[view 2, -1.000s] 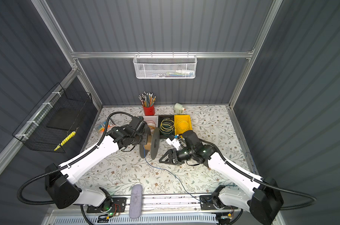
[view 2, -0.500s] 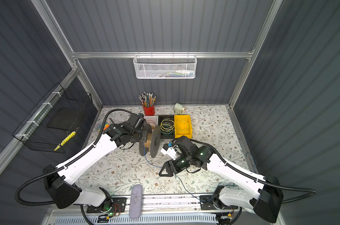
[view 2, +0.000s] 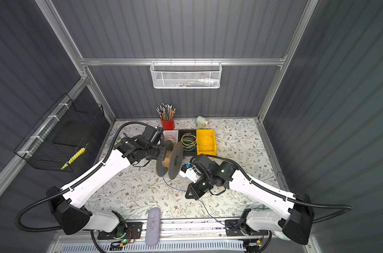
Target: Wrap the cables
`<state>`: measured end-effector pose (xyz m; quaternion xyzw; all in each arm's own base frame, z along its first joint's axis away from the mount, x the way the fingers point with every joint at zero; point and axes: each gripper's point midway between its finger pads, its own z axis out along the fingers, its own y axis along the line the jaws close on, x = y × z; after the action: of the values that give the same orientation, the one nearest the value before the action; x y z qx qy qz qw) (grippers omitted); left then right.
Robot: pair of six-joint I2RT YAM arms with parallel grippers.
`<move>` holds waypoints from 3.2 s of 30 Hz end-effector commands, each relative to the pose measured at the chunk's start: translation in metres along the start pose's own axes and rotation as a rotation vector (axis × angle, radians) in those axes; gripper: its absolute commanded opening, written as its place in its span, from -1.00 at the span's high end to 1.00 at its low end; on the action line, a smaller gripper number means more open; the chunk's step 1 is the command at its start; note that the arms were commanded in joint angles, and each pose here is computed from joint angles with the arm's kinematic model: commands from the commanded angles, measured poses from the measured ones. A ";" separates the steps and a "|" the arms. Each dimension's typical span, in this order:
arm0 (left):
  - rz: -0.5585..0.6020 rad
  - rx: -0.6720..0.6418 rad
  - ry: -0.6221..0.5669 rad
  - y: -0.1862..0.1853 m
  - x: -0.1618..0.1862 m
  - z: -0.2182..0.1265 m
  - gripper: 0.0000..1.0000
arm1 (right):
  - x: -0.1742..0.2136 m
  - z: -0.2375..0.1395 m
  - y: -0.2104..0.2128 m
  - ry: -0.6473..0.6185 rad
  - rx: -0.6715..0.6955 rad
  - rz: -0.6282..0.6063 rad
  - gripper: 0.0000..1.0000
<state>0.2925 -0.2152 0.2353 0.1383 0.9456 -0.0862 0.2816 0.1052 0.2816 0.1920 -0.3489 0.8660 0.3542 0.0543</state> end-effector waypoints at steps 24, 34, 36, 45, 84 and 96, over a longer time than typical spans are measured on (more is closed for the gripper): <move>-0.004 0.028 -0.096 0.008 -0.014 -0.043 1.00 | -0.027 -0.014 0.014 -0.106 -0.112 -0.122 -0.30; 0.000 0.068 -0.070 0.000 -0.015 -0.043 1.00 | -0.030 0.016 0.011 -0.069 -0.153 -0.181 -0.27; 0.000 0.083 -0.069 -0.003 -0.016 -0.044 1.00 | -0.026 0.022 0.008 -0.057 -0.150 -0.173 -0.24; -0.015 0.100 -0.062 0.003 -0.018 -0.046 1.00 | -0.006 0.030 -0.009 -0.034 -0.092 -0.110 0.04; -0.319 0.402 -0.418 0.064 -0.107 -0.142 1.00 | 0.030 0.069 -0.062 0.019 -0.040 0.108 0.44; -0.162 0.556 -0.484 0.042 -0.081 -0.189 1.00 | -0.009 0.005 -0.136 -0.050 0.152 0.341 1.00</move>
<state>0.3044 -0.1296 0.3887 0.0260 0.8573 -0.3354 0.3898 0.1888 0.2452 0.1104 -0.2145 0.9130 0.3411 0.0632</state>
